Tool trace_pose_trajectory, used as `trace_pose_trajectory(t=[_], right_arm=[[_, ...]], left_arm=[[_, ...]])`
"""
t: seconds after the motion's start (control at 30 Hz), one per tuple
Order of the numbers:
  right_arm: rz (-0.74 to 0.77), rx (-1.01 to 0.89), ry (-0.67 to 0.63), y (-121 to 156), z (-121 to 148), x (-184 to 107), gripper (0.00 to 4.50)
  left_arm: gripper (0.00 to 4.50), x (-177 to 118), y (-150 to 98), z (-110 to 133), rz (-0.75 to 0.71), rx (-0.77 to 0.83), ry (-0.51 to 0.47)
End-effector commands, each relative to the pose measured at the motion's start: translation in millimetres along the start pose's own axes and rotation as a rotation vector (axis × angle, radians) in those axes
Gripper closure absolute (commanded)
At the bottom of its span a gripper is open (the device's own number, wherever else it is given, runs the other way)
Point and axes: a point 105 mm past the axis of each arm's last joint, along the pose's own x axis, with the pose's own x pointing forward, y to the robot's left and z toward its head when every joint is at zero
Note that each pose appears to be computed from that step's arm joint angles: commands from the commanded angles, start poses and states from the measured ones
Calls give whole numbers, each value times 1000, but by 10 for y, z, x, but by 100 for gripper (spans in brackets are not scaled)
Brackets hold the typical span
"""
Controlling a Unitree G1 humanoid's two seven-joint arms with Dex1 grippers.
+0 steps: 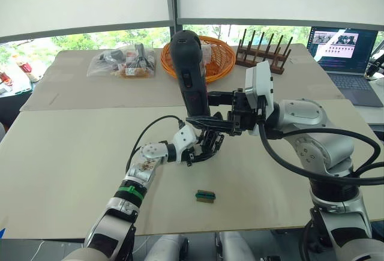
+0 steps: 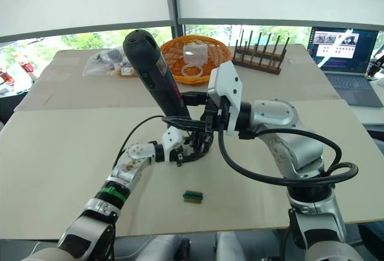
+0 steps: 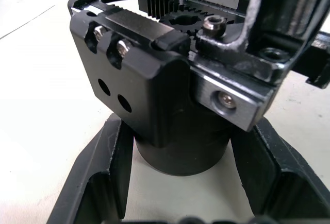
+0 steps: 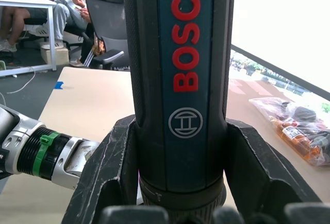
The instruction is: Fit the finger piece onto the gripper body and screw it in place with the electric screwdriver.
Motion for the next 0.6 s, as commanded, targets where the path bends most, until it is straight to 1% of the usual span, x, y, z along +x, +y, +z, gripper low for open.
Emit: trace_pose_trajectory(t=[0.03, 0.6], right_arm=[[-10, -54, -52, -9, 154, -30, 254], [-8, -47, -51, -7, 97, 13, 254]], left_arm=[[224, 10, 55, 168, 7, 52, -44], [224, 3, 45, 173, 9, 47, -48]])
